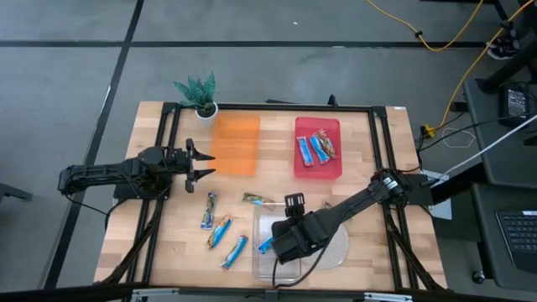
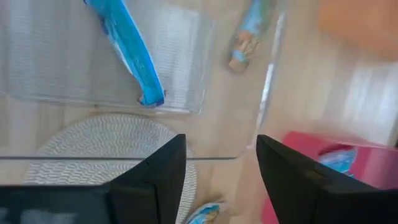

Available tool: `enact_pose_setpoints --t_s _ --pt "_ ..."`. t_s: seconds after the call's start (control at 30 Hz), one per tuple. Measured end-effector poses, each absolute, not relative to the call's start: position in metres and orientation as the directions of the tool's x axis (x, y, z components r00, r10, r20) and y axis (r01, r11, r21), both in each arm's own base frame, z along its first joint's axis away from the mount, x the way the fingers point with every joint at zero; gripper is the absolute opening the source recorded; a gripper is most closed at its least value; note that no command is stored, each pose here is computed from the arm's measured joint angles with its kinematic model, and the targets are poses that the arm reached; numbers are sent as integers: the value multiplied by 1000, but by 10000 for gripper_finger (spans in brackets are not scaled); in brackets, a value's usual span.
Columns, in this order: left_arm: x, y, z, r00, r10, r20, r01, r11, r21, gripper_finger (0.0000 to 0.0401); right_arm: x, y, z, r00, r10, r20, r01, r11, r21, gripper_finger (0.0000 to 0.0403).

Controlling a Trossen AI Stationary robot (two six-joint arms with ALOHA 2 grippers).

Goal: Pick and place Granola Bars by type
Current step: Put the yellow granola bar into the orange bin

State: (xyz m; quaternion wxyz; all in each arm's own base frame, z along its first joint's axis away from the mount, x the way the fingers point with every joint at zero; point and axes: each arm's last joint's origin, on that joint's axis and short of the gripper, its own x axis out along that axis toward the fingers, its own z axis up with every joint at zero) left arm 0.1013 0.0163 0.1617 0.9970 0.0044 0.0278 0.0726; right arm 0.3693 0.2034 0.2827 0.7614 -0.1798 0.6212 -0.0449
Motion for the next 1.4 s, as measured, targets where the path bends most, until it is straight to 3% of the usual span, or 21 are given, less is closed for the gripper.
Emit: enact_pose_setpoints --t_s 0.3,0.5,0.67,0.97,1.4 --pt "101 16 162 988 145 -55 -145 989 13 194 349 193 339 360 -323 -875 -93 921 -378 197" --pt "101 16 162 988 145 -49 -145 989 13 194 311 168 384 455 -336 -825 29 931 -363 197" --pt "101 16 162 988 145 -56 -145 989 12 194 275 146 395 459 -345 -819 121 937 -327 197" --pt "101 16 162 988 145 -54 -145 989 13 194 226 117 355 379 -392 -838 332 903 -272 198" --pt "101 16 162 988 145 -55 -144 989 13 194 220 105 241 266 -290 -919 423 892 -159 198"
